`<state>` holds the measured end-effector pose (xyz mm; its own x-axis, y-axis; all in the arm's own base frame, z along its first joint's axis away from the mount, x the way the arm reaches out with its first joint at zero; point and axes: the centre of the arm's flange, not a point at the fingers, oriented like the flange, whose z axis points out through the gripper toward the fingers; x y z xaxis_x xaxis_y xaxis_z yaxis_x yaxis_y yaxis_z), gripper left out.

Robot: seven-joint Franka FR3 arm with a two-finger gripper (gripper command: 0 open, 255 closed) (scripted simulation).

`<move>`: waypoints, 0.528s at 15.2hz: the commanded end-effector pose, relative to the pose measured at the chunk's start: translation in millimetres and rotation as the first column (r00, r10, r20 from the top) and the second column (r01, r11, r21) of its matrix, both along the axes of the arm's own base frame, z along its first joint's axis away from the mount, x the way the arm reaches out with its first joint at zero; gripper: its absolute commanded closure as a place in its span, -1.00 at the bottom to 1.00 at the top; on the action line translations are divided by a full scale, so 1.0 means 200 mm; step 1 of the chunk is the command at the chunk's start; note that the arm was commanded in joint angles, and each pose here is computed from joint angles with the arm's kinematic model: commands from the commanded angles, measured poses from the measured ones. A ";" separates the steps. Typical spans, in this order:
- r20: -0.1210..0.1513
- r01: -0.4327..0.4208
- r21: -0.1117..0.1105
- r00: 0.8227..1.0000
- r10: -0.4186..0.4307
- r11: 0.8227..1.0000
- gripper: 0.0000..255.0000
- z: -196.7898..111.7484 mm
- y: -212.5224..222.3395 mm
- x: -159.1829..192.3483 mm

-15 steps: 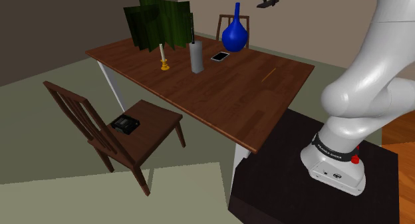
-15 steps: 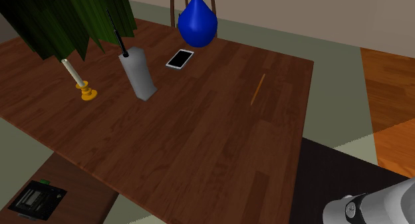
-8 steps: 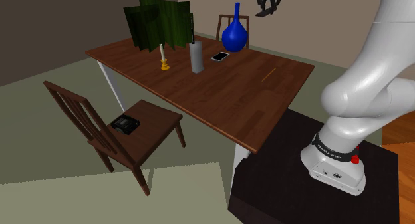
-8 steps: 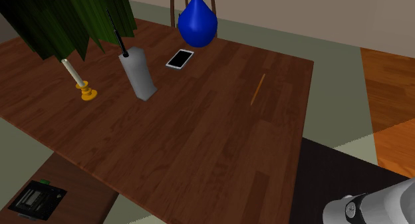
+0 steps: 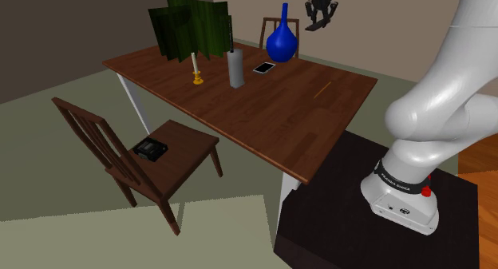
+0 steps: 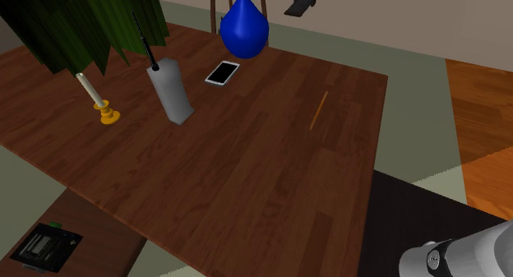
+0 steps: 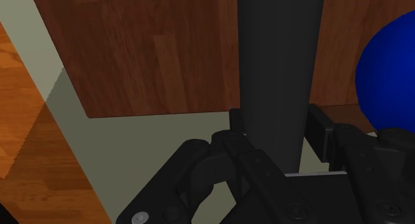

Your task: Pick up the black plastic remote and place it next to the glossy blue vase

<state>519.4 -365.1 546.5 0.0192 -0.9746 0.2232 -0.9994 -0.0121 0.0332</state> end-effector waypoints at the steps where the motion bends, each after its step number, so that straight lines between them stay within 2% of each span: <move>1: 0.001 0.000 0.000 1.000 0.000 1.000 1.00 -0.05 0.00 0.00; 8: 0.001 0.000 0.000 1.000 0.000 1.000 1.00 -0.23 0.00 0.00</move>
